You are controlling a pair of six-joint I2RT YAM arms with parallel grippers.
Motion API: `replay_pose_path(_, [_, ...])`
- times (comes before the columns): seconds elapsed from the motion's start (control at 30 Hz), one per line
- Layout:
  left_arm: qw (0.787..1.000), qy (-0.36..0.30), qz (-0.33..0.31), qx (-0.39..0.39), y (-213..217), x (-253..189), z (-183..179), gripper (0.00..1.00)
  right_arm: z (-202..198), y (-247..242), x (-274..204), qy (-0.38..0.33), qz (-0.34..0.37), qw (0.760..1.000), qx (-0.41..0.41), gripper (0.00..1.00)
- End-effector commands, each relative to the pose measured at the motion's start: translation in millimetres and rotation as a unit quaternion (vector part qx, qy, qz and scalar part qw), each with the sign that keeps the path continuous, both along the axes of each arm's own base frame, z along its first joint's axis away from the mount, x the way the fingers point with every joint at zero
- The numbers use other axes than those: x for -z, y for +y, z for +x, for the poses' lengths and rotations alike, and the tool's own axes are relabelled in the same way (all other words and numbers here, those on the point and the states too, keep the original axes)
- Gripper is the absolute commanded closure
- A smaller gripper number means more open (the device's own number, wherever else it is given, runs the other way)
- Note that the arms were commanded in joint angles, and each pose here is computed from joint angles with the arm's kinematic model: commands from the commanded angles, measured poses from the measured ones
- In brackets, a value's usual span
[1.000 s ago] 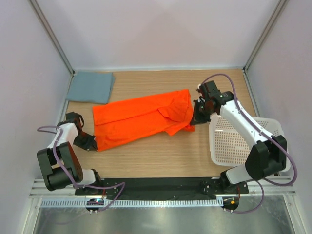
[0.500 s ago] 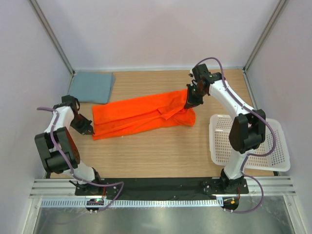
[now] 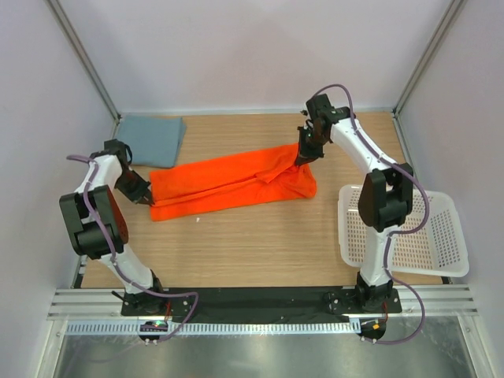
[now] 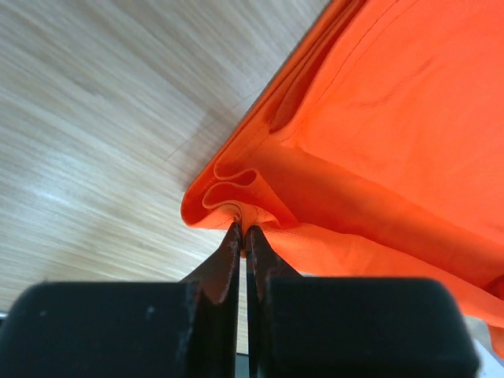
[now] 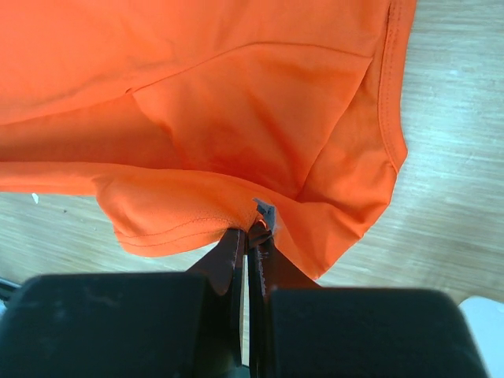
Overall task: Fold and stack the t-shirts
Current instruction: Fold the tshirt
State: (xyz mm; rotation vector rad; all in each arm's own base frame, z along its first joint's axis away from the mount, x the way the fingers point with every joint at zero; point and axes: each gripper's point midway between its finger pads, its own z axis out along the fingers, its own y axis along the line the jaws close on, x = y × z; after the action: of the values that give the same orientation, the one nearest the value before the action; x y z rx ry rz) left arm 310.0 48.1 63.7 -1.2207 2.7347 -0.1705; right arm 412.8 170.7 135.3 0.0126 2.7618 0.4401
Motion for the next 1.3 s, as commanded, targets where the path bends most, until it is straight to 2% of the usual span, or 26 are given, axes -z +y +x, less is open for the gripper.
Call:
replay_pose_path(0.0, [1.0, -0.001, -0.002, 0.016, 1.1, -3.4, 9.6, 1.0, 15.9, 1.2, -10.4, -0.025, 0.002, 1.0, -0.004, 0.98])
replay_pose_path(0.6, [0.999, 0.006, -0.008, 0.031, -0.4, 10.0, 46.6, 1.0, 54.6, 11.6, -0.1, -0.028, 0.003, 1.0, -0.006, 0.99])
replay_pose_path(1.27, [1.0, 0.019, 0.007, 0.016, 8.9, 26.4, 61.4, 1.0, 78.5, 20.8, 10.9, -0.036, 0.015, 0.999, 0.0, 0.99])
